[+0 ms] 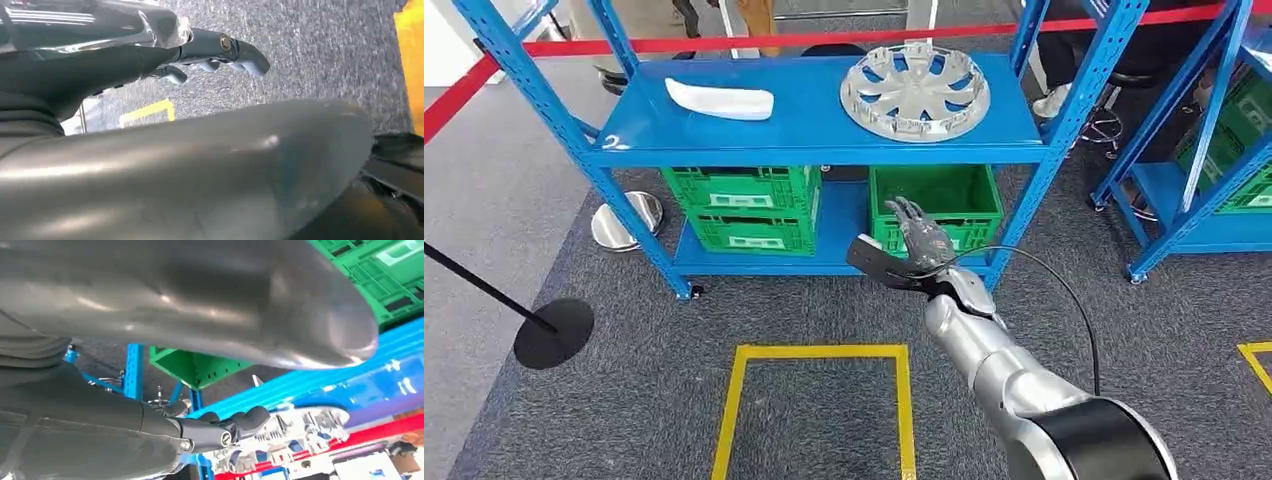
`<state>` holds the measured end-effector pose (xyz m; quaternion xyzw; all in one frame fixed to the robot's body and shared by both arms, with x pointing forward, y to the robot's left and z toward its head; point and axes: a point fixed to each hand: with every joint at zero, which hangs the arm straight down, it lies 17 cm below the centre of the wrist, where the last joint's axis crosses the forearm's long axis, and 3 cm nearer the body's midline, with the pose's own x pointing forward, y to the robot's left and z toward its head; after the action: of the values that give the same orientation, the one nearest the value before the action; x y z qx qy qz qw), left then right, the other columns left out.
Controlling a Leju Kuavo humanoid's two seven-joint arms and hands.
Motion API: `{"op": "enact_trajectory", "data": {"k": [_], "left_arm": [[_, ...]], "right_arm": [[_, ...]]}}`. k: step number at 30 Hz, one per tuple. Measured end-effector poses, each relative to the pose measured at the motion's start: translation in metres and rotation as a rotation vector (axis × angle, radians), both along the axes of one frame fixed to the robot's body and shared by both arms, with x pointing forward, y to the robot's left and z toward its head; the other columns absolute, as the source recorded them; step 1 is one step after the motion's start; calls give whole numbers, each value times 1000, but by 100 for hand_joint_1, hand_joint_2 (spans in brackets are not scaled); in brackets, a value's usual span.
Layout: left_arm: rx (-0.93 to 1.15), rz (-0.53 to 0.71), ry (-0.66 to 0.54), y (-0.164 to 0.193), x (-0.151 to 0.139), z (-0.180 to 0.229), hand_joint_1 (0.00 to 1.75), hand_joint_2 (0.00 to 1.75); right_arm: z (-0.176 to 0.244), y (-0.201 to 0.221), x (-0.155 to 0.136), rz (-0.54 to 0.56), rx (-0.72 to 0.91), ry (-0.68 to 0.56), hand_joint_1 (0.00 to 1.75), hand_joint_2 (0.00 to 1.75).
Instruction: Take the parts from the cabinet and place them on the table.
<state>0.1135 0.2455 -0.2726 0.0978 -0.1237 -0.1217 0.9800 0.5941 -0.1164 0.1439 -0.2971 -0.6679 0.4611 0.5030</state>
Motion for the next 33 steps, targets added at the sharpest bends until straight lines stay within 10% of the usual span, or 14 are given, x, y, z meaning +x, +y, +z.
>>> {"op": "enact_trajectory", "data": {"k": [33], "left_arm": [[4,-34,23,14,6,0,0,0]], "right_arm": [[6,-37,16,-61,-90,4,0,0]]}}
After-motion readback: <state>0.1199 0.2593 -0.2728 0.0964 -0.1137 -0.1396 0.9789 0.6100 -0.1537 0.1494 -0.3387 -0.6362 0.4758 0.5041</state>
